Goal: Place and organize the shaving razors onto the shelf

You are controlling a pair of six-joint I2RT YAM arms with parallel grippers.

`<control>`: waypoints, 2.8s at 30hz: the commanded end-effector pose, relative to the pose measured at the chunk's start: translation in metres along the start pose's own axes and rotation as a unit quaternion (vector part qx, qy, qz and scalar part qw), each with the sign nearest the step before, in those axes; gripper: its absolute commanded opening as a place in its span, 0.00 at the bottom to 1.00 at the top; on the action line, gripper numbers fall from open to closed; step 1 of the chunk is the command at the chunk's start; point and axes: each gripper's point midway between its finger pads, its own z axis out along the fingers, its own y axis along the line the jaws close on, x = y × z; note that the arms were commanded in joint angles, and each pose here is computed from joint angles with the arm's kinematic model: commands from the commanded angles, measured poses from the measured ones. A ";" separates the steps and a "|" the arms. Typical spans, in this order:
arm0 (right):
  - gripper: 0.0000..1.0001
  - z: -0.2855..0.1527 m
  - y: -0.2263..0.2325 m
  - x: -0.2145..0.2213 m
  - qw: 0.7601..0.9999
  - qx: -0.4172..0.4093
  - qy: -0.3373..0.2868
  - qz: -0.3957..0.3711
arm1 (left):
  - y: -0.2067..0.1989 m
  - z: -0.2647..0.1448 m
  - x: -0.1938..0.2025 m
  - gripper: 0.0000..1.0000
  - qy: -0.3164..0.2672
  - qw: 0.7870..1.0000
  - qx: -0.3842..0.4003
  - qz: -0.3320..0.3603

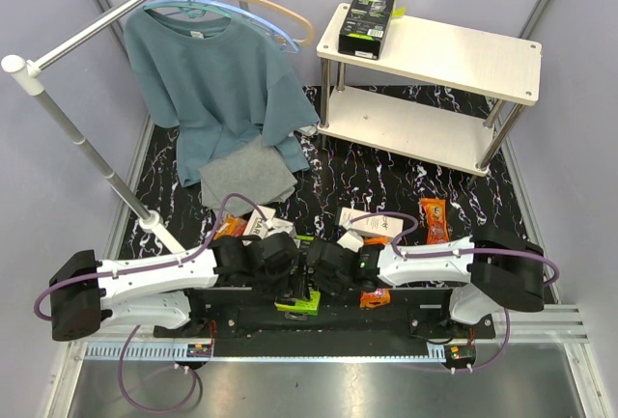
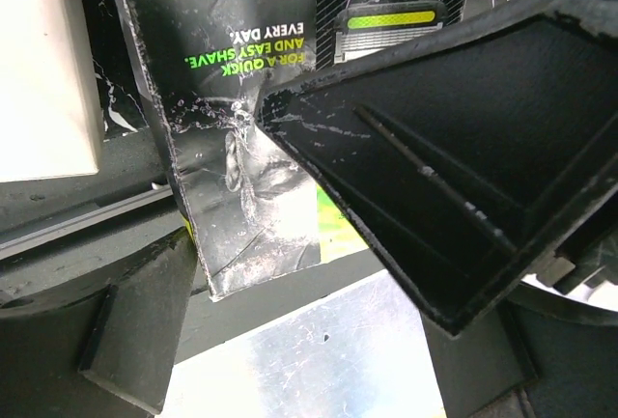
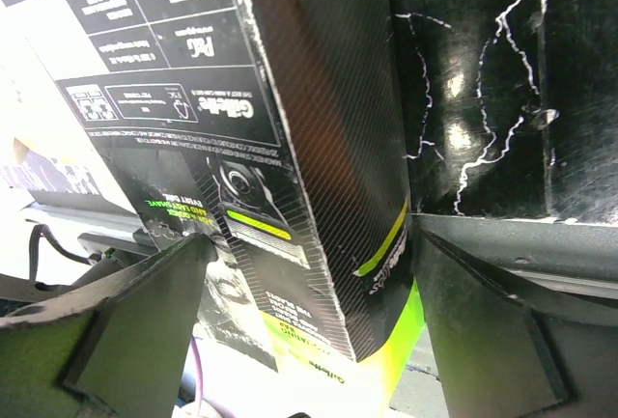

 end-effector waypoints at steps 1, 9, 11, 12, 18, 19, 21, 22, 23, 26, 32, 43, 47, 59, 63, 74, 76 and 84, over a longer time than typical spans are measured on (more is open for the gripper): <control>0.95 0.014 -0.053 0.030 0.994 0.094 0.035 -0.052 | -0.049 -0.008 -0.024 0.90 -0.043 0.995 0.083 -0.019; 0.94 0.041 -0.066 0.053 0.993 0.094 0.064 -0.032 | -0.051 -0.009 -0.028 0.90 -0.051 0.995 0.084 -0.019; 0.94 0.044 -0.065 0.054 0.993 0.088 0.064 -0.033 | -0.050 -0.010 -0.028 0.90 -0.052 0.995 0.083 -0.020; 0.93 0.044 -0.063 0.053 0.994 0.086 0.063 -0.037 | -0.050 -0.010 -0.029 0.90 -0.055 0.995 0.083 -0.021; 0.63 0.039 -0.056 0.049 0.997 0.047 0.057 -0.021 | -0.048 -0.010 -0.028 0.90 -0.056 0.995 0.081 -0.021; 0.55 0.039 -0.060 0.048 0.997 0.044 0.055 -0.020 | -0.050 -0.010 -0.029 0.90 -0.058 0.995 0.083 -0.020; 0.39 0.036 -0.055 0.047 0.998 0.033 0.052 -0.019 | -0.051 -0.012 -0.030 0.90 -0.058 0.995 0.085 -0.016; 0.34 0.034 -0.053 0.047 0.998 0.029 0.050 -0.023 | -0.053 -0.013 -0.031 0.90 -0.059 0.994 0.088 -0.015; 0.30 0.030 -0.050 0.044 0.998 0.026 0.043 -0.027 | -0.055 -0.014 -0.031 0.90 -0.060 0.994 0.090 -0.013; 0.14 0.019 -0.042 0.041 0.998 0.017 0.030 -0.048 | -0.056 -0.020 -0.034 0.90 -0.067 0.993 0.093 -0.010; 0.01 -0.008 -0.018 0.030 0.997 -0.005 0.001 -0.074 | -0.054 -0.049 -0.051 0.90 -0.114 0.990 0.077 0.004; 0.00 -0.052 -0.011 0.013 0.996 -0.071 -0.023 -0.051 | -0.041 -0.105 -0.082 0.96 -0.220 0.972 0.082 -0.006; 0.00 -0.060 -0.018 0.005 0.996 -0.076 -0.031 -0.036 | -0.036 -0.103 -0.083 0.98 -0.218 0.973 0.076 -0.008; 0.60 -0.047 -0.018 0.018 0.997 -0.071 -0.011 -0.036 | -0.008 -0.056 -0.055 0.88 -0.131 0.990 0.017 -0.041; 0.75 -0.043 -0.015 0.023 0.996 -0.076 -0.008 -0.043 | 0.011 -0.044 -0.043 0.84 -0.120 0.991 0.007 -0.061; 0.89 -0.041 -0.006 0.018 0.989 -0.143 -0.022 -0.020 | 0.030 -0.008 -0.022 0.81 -0.090 0.992 0.012 -0.084; 0.90 -0.042 -0.005 0.016 0.988 -0.150 -0.030 -0.020 | 0.029 -0.006 -0.022 0.80 -0.088 0.992 0.014 -0.084; 0.92 -0.038 0.009 0.018 0.981 -0.187 -0.039 -0.028 | 0.028 -0.003 -0.022 0.79 -0.087 0.992 0.024 -0.089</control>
